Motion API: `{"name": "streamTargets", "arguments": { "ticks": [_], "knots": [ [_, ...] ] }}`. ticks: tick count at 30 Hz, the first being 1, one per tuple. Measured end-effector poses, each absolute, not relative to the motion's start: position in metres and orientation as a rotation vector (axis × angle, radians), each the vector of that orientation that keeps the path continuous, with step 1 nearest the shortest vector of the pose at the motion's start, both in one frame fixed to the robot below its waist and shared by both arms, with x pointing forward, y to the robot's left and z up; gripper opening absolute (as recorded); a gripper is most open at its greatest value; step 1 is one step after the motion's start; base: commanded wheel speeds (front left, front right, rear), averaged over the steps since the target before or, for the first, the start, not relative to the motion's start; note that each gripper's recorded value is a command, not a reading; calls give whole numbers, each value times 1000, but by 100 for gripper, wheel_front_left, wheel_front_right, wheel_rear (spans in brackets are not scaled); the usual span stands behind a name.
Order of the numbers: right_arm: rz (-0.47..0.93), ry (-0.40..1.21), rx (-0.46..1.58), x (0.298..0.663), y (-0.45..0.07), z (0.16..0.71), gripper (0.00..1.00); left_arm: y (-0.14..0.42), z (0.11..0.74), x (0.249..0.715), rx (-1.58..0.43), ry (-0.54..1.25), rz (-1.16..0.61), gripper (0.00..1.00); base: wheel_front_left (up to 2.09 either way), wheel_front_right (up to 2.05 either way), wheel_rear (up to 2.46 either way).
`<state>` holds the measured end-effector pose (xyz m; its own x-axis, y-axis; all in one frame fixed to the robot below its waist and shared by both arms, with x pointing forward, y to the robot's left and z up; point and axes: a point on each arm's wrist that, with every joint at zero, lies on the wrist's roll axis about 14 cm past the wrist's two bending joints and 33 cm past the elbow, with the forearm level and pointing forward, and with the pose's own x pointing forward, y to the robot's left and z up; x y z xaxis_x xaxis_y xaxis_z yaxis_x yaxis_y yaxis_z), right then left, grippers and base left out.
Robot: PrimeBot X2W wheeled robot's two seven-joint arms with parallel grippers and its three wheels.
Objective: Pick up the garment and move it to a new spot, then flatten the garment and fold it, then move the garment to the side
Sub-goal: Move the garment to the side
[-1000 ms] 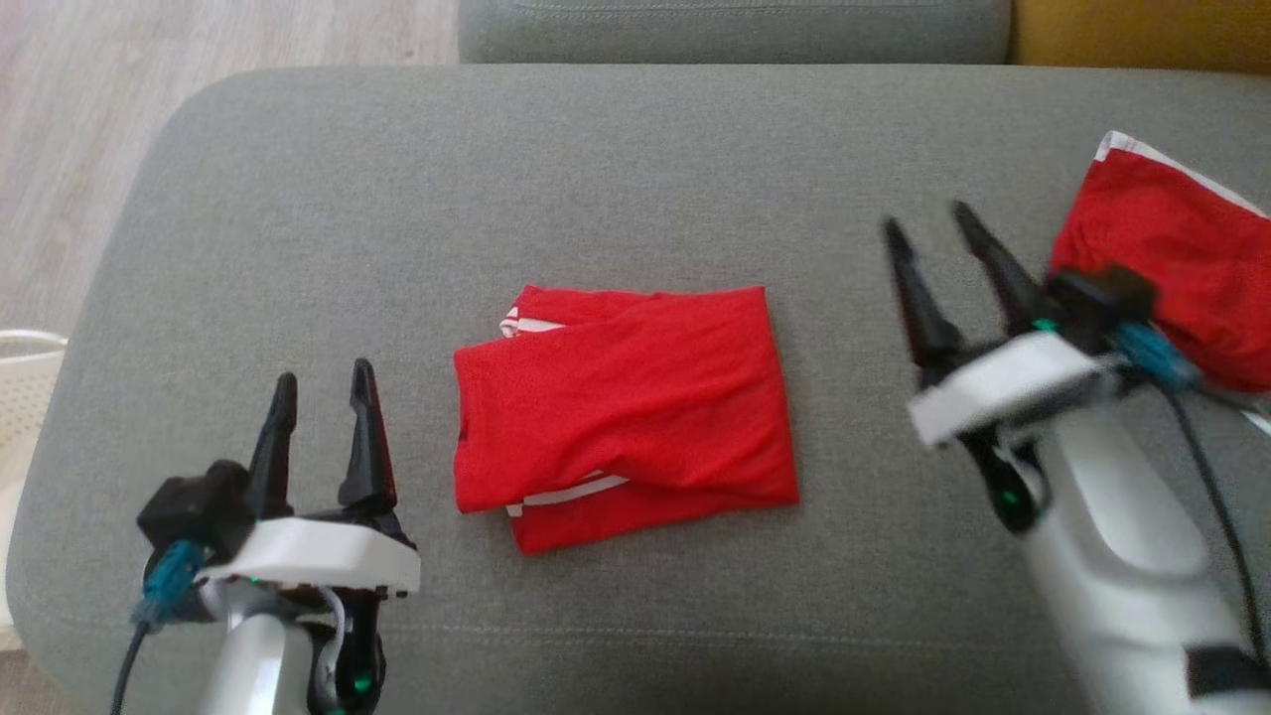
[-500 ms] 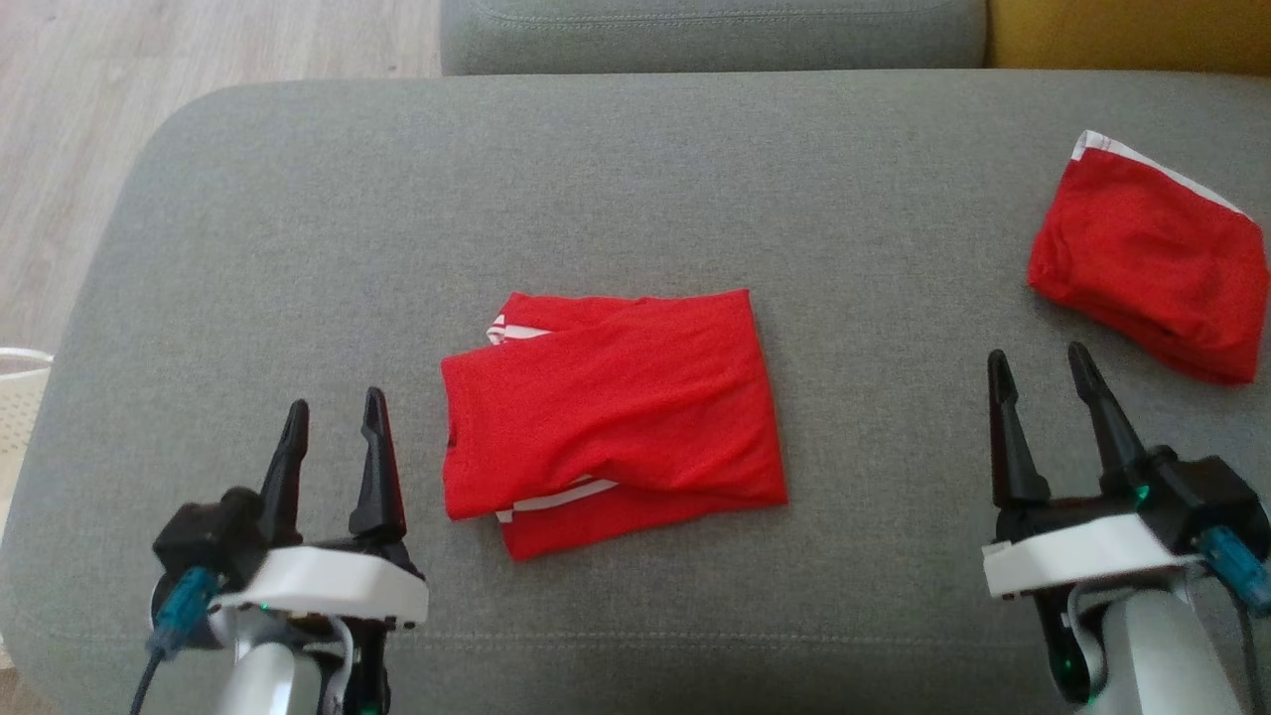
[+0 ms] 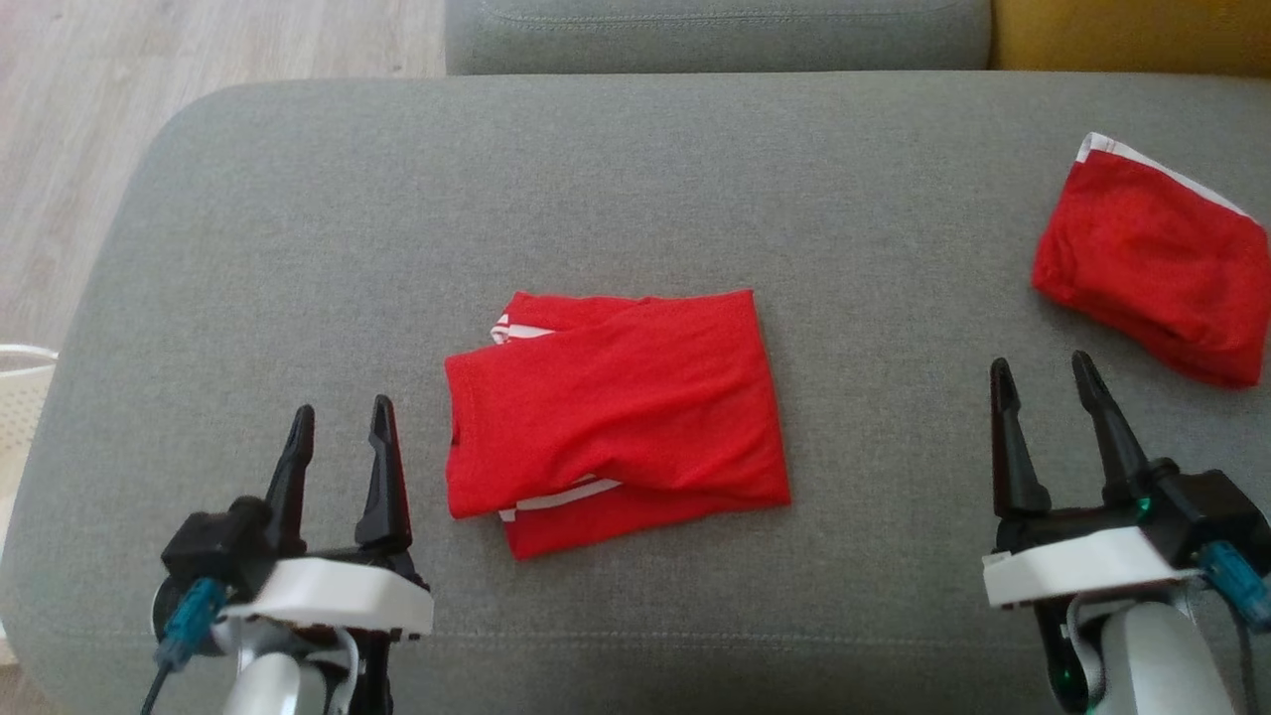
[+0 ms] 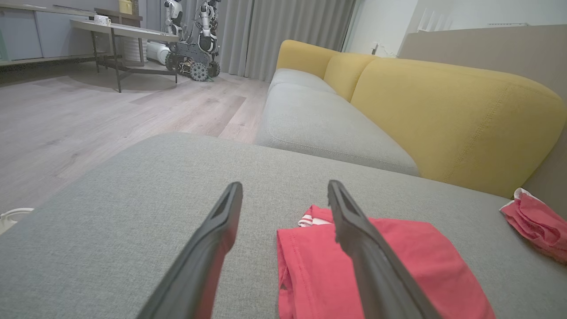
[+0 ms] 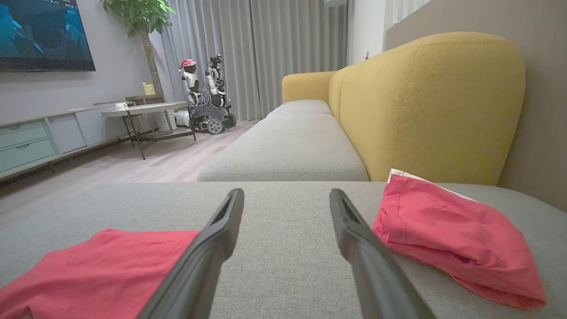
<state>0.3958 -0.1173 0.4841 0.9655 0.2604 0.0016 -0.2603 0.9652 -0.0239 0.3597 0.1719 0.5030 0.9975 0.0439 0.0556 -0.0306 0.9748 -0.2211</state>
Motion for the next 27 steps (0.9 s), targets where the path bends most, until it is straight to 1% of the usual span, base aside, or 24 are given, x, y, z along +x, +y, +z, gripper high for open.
{"name": "streamTargets", "arguments": {
  "ticks": [5, 8, 12, 20, 27],
  "knots": [
    [269, 12, -1, 398, -113, 479, 100, 171, 499, 360, -222, -49, 35, 100, 0, 0, 0],
    [291, 50, 24, 397, -105, 466, 100, 173, 495, 361, -220, -36, 43, 100, 0, 0, 0],
    [332, 193, 73, 396, -88, 433, 100, 176, 488, 362, -210, -14, 54, 100, 0, 0, 0],
    [423, 316, 189, 422, -44, 412, 100, 185, 485, 372, -199, -7, 80, 100, 0, 0, 0],
    [493, 511, 202, 418, -16, 371, 100, 195, 479, 370, -189, 11, 112, 100, 0, 0, 0]
  ]
}}
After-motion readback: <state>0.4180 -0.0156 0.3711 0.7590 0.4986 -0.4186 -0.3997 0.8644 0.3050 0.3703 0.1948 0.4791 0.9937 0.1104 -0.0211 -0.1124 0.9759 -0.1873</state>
